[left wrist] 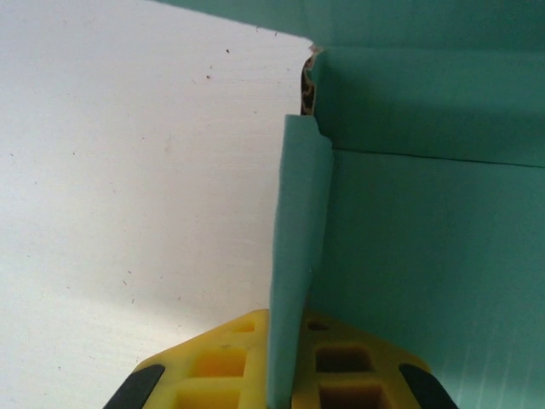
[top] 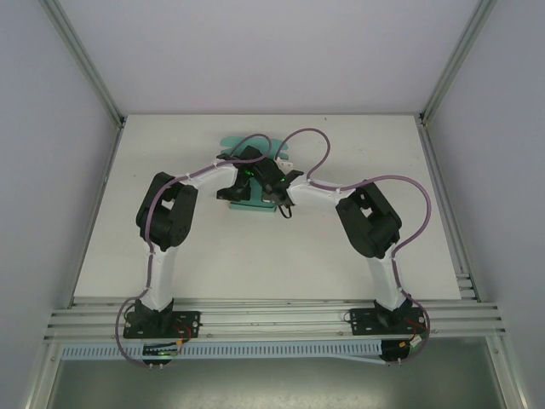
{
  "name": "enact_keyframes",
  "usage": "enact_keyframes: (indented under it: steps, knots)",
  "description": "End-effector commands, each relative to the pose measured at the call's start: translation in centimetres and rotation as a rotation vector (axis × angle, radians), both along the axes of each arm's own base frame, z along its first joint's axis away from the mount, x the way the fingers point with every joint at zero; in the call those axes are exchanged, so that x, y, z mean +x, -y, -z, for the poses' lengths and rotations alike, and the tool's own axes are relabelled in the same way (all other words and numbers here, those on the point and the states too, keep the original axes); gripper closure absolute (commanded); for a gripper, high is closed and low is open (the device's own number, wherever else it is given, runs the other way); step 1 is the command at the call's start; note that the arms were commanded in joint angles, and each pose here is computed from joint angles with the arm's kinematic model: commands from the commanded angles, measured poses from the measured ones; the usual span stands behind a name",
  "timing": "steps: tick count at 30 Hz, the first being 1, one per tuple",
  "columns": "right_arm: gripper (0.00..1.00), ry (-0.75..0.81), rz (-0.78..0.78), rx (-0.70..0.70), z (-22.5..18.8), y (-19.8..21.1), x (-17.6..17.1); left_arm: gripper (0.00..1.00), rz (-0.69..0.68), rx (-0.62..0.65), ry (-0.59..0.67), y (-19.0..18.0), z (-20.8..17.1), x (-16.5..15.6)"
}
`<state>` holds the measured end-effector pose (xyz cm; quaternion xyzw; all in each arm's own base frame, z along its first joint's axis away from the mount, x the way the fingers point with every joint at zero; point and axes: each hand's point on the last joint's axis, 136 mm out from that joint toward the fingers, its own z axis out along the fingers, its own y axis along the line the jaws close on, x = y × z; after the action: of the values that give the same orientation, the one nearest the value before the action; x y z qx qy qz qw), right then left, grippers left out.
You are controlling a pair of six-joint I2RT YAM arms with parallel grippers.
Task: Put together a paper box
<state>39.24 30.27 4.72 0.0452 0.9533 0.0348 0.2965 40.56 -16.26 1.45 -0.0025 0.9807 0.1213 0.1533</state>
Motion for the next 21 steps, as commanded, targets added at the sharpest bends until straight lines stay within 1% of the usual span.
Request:
enact_keyframes:
  steps: [1, 2, 3, 4, 5, 7, 8, 9, 11, 13, 14, 15, 17, 18, 20, 21]
  knots:
    - [1.00, -0.041, 0.132, -0.302, 1.3, 8.3, -1.0, 1.00, -0.019, 0.376, -0.291, -8.9, 2.9, -5.9]
    - [1.00, -0.041, 0.128, -0.295, 1.4, 8.1, -1.0, 1.00, -0.010, 0.341, -0.293, -8.3, 3.1, -5.9]
    - [1.00, -0.041, 0.125, -0.279, 1.4, 7.9, -1.0, 0.97, 0.008, 0.270, -0.288, -7.3, 3.5, -5.7]
    - [1.00, -0.036, 0.120, -0.270, 1.4, 7.7, -0.9, 0.80, 0.027, 0.190, -0.270, -6.0, 3.6, -5.5]
    - [1.00, -0.036, 0.116, -0.259, 1.4, 7.5, -0.8, 0.72, 0.053, 0.096, -0.251, -4.6, 3.4, -5.2]
    - [1.00, -0.032, 0.097, -0.244, 1.3, 7.1, -0.7, 0.62, 0.094, -0.067, -0.185, -1.8, 2.2, -4.3]
    - [1.00, -0.023, 0.086, -0.239, 1.1, 6.8, -0.7, 0.54, 0.114, -0.130, -0.155, -0.7, 1.4, -3.9]
    - [1.00, -0.013, 0.070, -0.232, 0.9, 6.4, -0.6, 0.50, 0.124, -0.175, -0.123, 0.1, 0.3, -3.3]
    - [1.00, 0.018, 0.031, -0.217, 0.5, 5.4, -0.5, 0.40, 0.160, -0.249, -0.070, 1.7, -1.6, -2.1]
    - [1.00, 0.053, 0.009, -0.212, -0.3, 4.7, -0.3, 0.39, 0.194, -0.333, -0.017, 3.4, -3.7, -0.9]
    - [1.00, 0.067, 0.007, -0.212, -0.6, 4.5, -0.2, 0.37, 0.208, -0.373, 0.006, 4.2, -4.7, -0.5]
    - [1.00, 0.079, 0.005, -0.205, -1.0, 4.3, -0.1, 0.29, 0.220, -0.416, 0.027, 4.9, -5.6, -0.2]
    - [1.00, 0.088, 0.003, -0.192, -1.3, 4.1, 0.0, 0.25, 0.242, -0.473, 0.054, 5.7, -6.8, 0.0]
    - [1.00, 0.091, 0.004, -0.189, -1.4, 4.2, 0.0, 0.21, 0.243, -0.490, 0.066, 5.8, -7.2, 0.0]
    - [1.00, 0.093, -0.003, -0.189, -1.4, 4.1, 0.0, 0.05, 0.231, -0.507, 0.079, 5.5, -7.6, -0.1]
    - [1.00, 0.095, -0.006, -0.190, -1.5, 4.0, 0.0, 0.04, 0.229, -0.521, 0.083, 5.4, -7.7, -0.1]
